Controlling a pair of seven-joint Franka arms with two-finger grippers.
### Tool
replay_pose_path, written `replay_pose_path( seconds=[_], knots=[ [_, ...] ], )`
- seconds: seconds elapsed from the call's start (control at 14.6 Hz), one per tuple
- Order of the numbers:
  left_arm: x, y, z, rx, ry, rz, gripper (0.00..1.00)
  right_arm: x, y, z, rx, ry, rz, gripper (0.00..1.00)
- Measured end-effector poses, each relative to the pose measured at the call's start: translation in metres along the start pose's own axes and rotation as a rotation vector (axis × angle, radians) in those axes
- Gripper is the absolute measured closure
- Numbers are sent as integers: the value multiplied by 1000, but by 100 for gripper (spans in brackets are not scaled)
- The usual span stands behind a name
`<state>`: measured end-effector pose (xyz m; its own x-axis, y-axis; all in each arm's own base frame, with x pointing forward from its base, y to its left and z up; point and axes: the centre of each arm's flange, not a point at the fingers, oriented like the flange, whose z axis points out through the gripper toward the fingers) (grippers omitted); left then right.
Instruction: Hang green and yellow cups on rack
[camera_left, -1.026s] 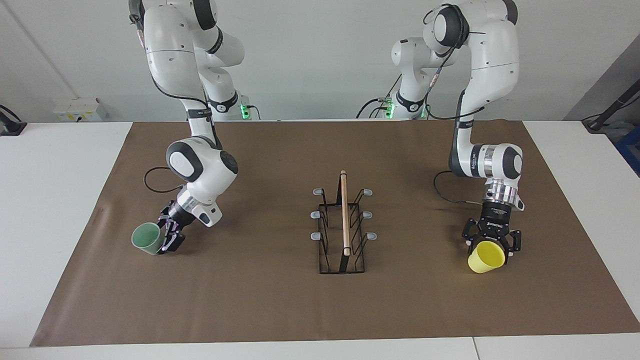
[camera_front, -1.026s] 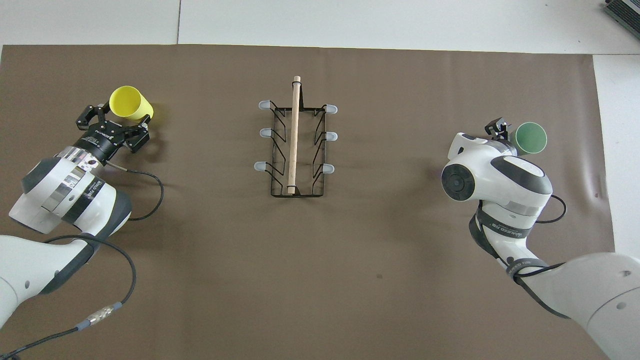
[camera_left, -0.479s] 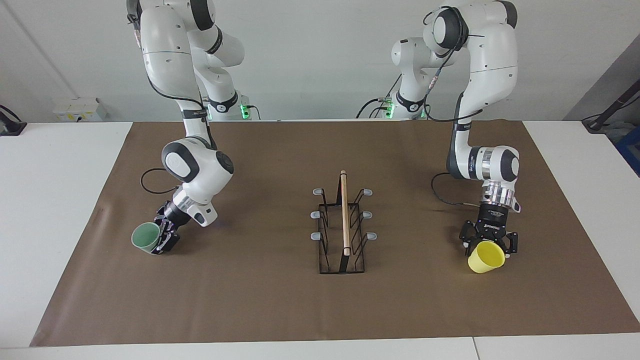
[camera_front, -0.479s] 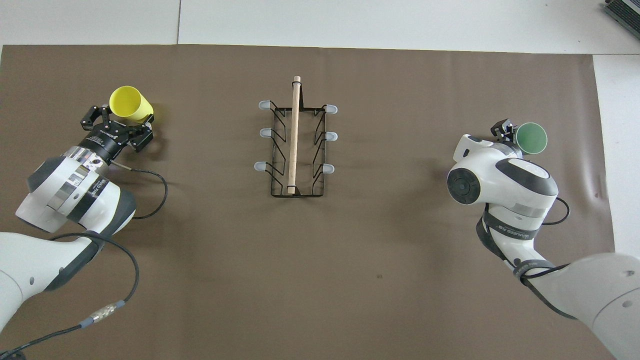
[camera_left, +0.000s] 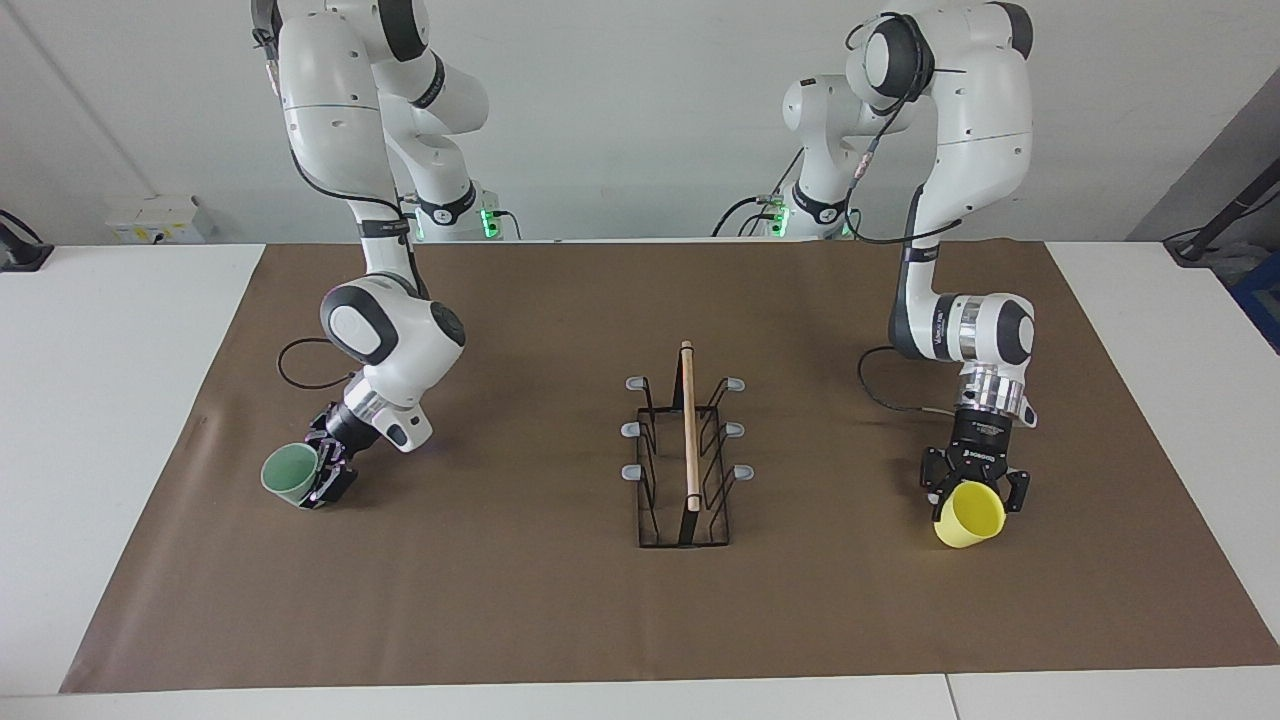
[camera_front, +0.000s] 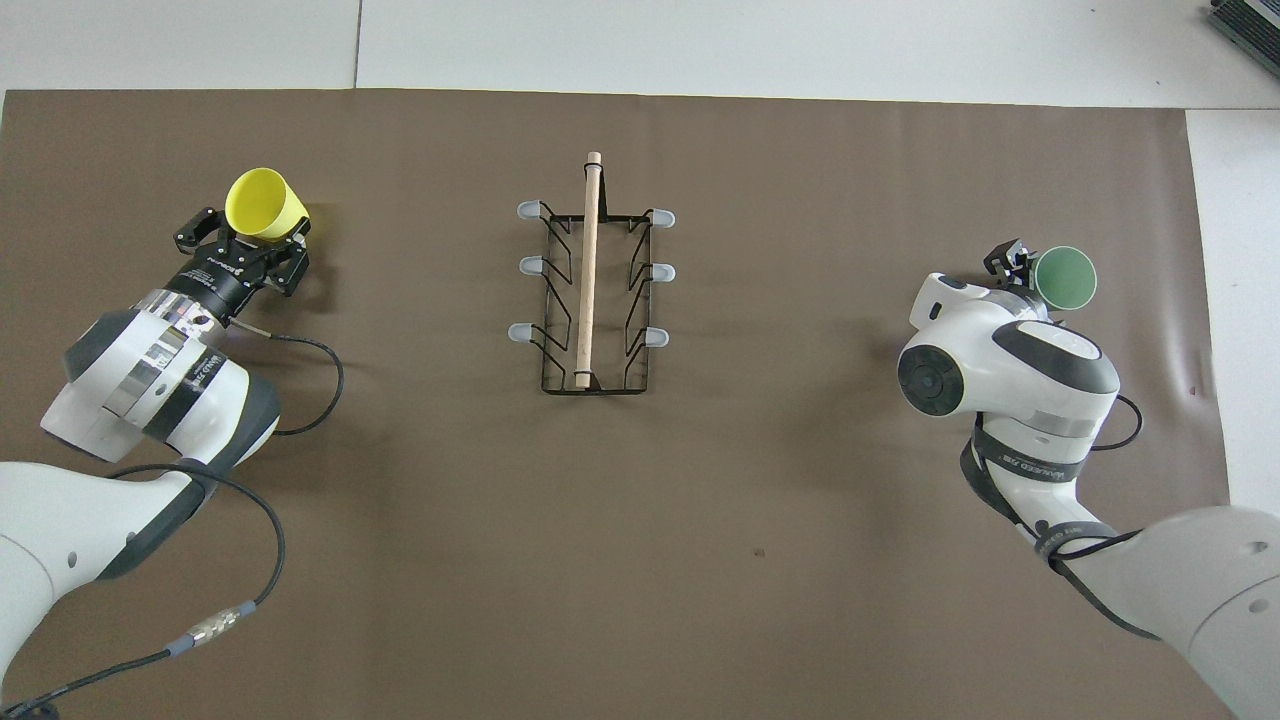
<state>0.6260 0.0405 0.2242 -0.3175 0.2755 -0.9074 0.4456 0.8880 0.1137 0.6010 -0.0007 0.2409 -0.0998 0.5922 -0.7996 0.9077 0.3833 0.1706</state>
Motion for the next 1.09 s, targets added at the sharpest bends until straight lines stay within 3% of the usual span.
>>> replay_pose_path(
  seconds=[0.14, 0.34, 0.55, 0.82, 0.96, 1.09],
  knots=[
    [-6, -6, 6, 5, 4, 14, 31, -1, -2, 3, -12, -5, -13, 0],
    [-18, 18, 5, 20, 10, 140, 31, -2, -4, 5, -35, -19, -46, 31],
    [-42, 63, -8, 45, 42, 327, 31, -1, -4, 6, -43, -25, -58, 31],
    [-80, 61, -12, 160, 108, 605, 31, 0, -1, 3, -52, -27, -61, 31],
    [-96, 54, -10, 234, 138, 722, 31, -3, 3, -2, -55, -23, -46, 31],
    [-112, 51, -9, 370, 163, 834, 31, -8, 9, -13, -38, 7, 4, 31]
  ],
)
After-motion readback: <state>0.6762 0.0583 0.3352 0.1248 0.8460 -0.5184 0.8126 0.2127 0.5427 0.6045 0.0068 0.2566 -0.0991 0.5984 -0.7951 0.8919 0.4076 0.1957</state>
